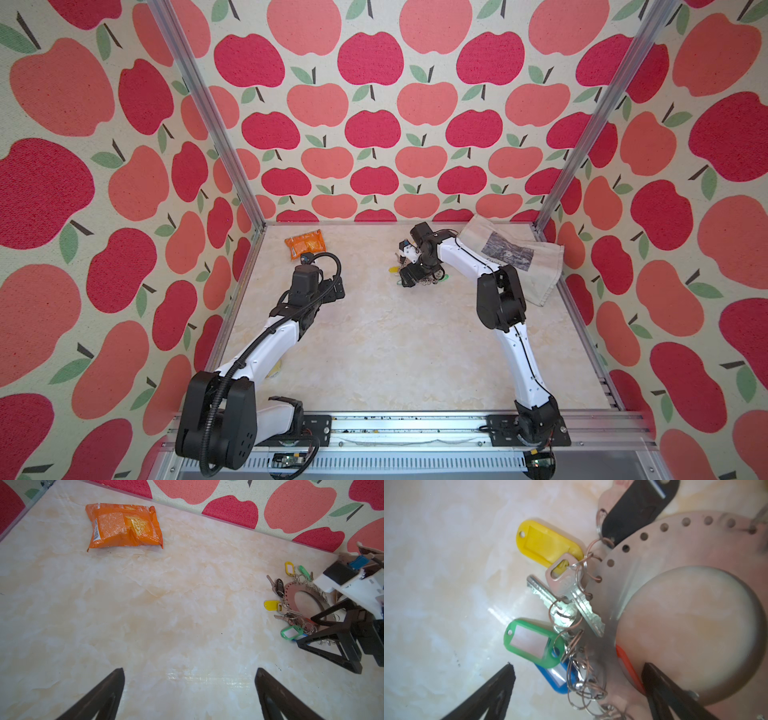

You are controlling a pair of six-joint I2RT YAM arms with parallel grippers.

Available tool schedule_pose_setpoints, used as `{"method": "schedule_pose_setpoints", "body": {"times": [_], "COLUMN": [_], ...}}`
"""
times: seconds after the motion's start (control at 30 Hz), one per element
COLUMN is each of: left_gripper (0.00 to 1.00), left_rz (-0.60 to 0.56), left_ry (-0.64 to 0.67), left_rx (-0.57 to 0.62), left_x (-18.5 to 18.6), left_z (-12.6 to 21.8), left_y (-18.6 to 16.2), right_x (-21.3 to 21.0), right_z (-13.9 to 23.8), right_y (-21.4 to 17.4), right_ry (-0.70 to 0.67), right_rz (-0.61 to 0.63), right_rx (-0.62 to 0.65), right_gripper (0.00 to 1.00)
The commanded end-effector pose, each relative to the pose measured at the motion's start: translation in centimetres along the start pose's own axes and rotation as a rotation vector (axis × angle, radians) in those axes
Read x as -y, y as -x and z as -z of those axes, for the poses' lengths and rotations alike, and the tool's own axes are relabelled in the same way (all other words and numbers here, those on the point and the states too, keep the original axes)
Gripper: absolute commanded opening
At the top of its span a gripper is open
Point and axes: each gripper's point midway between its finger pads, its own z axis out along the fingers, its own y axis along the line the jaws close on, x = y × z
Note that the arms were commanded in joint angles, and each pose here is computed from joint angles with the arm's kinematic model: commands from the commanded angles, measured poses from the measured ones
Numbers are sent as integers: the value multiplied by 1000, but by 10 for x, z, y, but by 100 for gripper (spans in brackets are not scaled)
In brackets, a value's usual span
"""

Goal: Put the keys on the keyring
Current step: 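Grasp the edge of the metal keyring plate with the right gripper, then drag the keyring plate toward the robot center while the left gripper approaches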

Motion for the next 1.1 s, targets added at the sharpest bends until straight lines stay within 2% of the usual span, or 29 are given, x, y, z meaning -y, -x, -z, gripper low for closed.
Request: {"method": "schedule_pose_setpoints", "body": {"times": [0.0,0.27,0.4,0.6,0.77,0.93,1.07], "left_gripper": [99,99,99,99,99,99,99], "left_rz": [7,-10,-20,-58,-84,-95,-162], "left_ry": [-16,-48,-66,-103,-142,-262,-358], "left_rx": [-24,-41,-57,-96,-121,-122,-95], "left_x": [5,19,25,41,56,87,117], "left_z": [7,17,17,16,18,20,27], "left_y": [-5,-12,-19,-34,-44,-48,-52], "right_x": [-46,-138,-159,-152,-133,-105,-88], "right_z": [-30,-19,-5,53,89,93,80], "right_y": [-61,-89,-88,-78,-95,-126,-148], "right_ry": [106,200,212,183,157,126,113], "right_rz": [-101,-114,-118,-158,-251,-391,-456], "right_rx": [-179,-141,-88,86,187,272,324], "right_gripper": [99,99,99,99,98,95,94]}}
